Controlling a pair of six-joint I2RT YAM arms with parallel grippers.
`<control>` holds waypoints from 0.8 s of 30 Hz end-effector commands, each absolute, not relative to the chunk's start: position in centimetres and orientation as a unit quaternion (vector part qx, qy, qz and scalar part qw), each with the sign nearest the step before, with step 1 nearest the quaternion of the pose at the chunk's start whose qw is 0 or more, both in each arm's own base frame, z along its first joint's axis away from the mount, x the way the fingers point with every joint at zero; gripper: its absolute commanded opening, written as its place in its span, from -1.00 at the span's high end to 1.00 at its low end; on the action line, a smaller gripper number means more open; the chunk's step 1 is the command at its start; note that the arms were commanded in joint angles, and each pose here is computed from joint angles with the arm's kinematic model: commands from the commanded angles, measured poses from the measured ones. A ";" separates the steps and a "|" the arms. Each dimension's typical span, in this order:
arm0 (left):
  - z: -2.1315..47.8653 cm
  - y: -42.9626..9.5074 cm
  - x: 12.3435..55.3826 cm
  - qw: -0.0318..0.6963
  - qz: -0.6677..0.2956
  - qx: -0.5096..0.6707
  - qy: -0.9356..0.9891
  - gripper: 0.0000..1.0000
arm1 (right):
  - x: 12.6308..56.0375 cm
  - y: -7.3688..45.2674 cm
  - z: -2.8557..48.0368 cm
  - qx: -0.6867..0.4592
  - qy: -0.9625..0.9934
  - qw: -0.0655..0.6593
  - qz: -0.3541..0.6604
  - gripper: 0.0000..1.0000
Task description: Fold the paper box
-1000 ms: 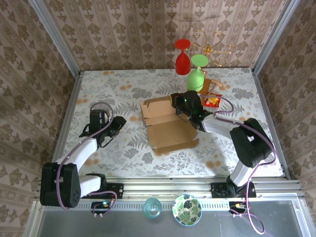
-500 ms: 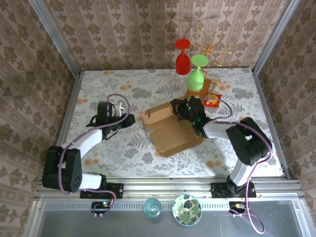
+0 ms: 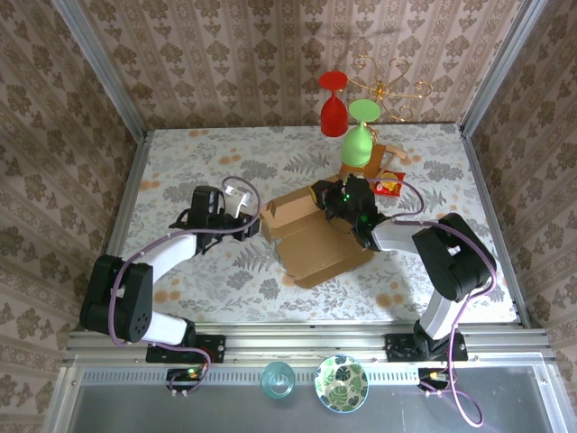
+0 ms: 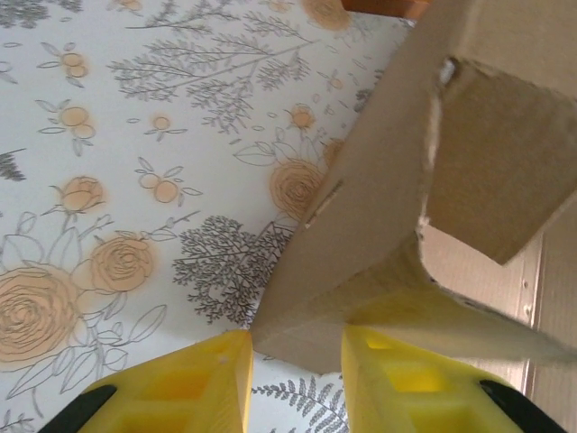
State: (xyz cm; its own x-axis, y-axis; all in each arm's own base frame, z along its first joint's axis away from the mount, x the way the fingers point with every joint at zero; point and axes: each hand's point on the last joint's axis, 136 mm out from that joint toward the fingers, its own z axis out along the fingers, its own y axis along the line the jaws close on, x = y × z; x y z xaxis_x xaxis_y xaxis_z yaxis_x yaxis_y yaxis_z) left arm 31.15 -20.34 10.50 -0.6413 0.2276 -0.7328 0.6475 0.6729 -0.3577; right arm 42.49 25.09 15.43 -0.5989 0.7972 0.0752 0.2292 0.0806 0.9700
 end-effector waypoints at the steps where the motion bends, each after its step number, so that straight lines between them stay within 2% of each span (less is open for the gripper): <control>1: 10.9 -21.7 30.2 0.348 -0.328 0.319 0.818 0.35 | 42.9 25.3 14.7 0.368 0.698 0.248 0.563 1.00; 24: 12.4 -25.1 30.7 0.364 -0.338 0.322 0.806 0.39 | 43.3 25.4 14.0 0.371 0.695 0.240 0.568 1.00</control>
State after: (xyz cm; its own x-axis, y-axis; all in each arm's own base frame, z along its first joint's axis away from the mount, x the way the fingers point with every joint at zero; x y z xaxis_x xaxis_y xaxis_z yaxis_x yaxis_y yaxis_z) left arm 29.33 -24.25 10.35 -0.5692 0.3120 -0.7607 0.7547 0.5653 -0.3328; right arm 43.22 25.08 15.27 -0.5984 0.7979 0.0732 0.2096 0.0677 0.9755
